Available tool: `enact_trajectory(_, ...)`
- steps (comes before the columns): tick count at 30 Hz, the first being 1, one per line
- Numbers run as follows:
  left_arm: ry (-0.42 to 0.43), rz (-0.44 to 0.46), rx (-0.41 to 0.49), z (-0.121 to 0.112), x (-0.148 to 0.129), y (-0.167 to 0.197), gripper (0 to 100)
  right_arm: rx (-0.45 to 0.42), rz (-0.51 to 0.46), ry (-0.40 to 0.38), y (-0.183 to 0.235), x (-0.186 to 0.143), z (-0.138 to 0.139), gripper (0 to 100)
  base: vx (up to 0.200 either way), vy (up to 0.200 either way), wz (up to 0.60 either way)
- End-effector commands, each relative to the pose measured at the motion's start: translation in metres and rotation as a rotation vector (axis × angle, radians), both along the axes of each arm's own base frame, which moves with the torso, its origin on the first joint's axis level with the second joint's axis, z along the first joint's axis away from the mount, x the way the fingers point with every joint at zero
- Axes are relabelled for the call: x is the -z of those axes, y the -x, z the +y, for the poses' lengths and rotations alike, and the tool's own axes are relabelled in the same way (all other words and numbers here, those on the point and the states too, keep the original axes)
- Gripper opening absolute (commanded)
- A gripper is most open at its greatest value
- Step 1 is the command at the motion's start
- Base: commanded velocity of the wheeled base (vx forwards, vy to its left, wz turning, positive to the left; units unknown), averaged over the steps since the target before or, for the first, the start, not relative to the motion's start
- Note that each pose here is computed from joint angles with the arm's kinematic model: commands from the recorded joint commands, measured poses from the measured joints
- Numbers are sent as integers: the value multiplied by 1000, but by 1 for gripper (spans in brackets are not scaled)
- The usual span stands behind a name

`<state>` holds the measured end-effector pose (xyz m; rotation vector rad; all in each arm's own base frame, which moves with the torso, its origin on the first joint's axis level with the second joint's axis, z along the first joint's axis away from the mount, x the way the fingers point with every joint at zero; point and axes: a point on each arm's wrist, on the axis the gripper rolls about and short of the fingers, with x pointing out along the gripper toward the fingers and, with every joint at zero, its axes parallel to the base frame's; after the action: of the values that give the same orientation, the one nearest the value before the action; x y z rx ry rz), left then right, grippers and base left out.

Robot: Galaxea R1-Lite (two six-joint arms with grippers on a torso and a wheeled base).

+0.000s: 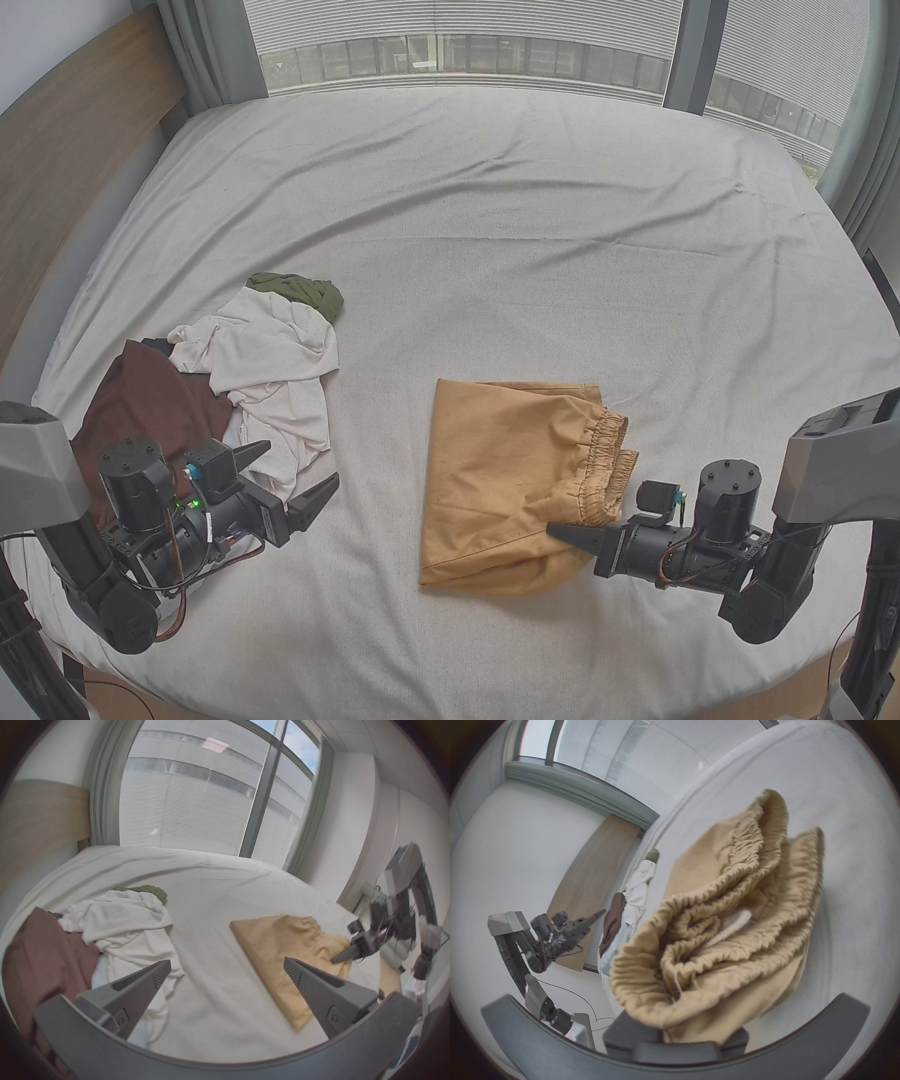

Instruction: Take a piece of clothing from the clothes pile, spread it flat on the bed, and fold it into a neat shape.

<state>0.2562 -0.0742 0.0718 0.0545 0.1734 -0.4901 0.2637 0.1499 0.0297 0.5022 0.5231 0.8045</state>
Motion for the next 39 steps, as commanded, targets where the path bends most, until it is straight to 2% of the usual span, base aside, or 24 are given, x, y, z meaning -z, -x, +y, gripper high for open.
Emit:
enact_trajectory(1, -3, 10, -11, 5, 2, 1, 100, -23, -103, -60, 1, -31, 7, 0, 0, 0, 0)
enact_trajectory(5, -2, 13, -1, 3, 2, 1, 100, -33, -133, -135, 2, -53, 13, 0, 0, 0, 0)
enact_trajectory(9, 0, 16, 5, 2, 3, 1, 100, -37, -188, -172, -2, -71, 17, 0, 0, 0, 0)
enact_trajectory(19, -7, 40, 4, 2, 9, 1, 100, -69, -211, -210, -22, -105, 29, 0, 0, 0, 0)
enact_trajectory(28, -11, 61, 5, 2, 14, 1, 100, -51, -265, -236, -52, -145, 39, 0, 0, 0, 0)
enact_trajectory(39, -9, 67, 6, 2, 15, 1, 100, -18, -332, -261, -79, -182, 37, 0, 0, 0, 0)
